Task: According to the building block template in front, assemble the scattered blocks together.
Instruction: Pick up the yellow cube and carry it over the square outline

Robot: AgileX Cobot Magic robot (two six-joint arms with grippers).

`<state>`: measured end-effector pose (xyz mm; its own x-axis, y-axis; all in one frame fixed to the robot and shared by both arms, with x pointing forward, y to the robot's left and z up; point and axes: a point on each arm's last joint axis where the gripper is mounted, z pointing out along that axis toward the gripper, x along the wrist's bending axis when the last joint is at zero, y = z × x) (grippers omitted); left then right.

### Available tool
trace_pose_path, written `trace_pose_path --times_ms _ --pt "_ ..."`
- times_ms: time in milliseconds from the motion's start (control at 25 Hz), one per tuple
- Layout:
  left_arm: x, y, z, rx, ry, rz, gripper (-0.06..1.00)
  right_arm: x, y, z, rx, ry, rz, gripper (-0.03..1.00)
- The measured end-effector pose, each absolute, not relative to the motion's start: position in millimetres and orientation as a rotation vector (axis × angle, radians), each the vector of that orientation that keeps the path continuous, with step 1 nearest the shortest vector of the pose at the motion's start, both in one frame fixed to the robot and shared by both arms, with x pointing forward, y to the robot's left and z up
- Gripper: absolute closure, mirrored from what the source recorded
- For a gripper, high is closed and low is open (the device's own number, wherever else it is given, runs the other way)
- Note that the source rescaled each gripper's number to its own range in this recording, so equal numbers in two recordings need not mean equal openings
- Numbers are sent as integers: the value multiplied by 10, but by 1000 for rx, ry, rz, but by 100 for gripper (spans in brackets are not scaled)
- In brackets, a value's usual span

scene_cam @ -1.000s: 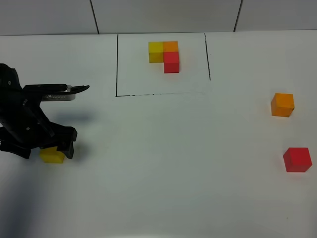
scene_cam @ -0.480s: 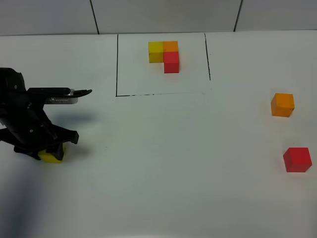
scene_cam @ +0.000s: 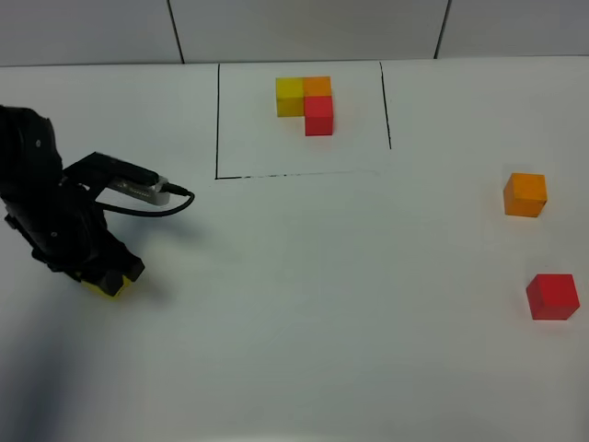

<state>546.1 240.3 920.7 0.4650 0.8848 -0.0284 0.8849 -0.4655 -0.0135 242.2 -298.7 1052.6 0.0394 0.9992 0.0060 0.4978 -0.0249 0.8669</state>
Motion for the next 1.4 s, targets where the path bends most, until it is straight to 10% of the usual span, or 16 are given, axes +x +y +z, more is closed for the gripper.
trace_pose_path --times_ms 840,1400 --pt "6267 425 9592 3183 384 170 93 2423 -2981 10526 1614 1546 908 21" --pt "6394 107 9199 3193 75 186 93 2423 -2981 10526 1614 1546 909 21"
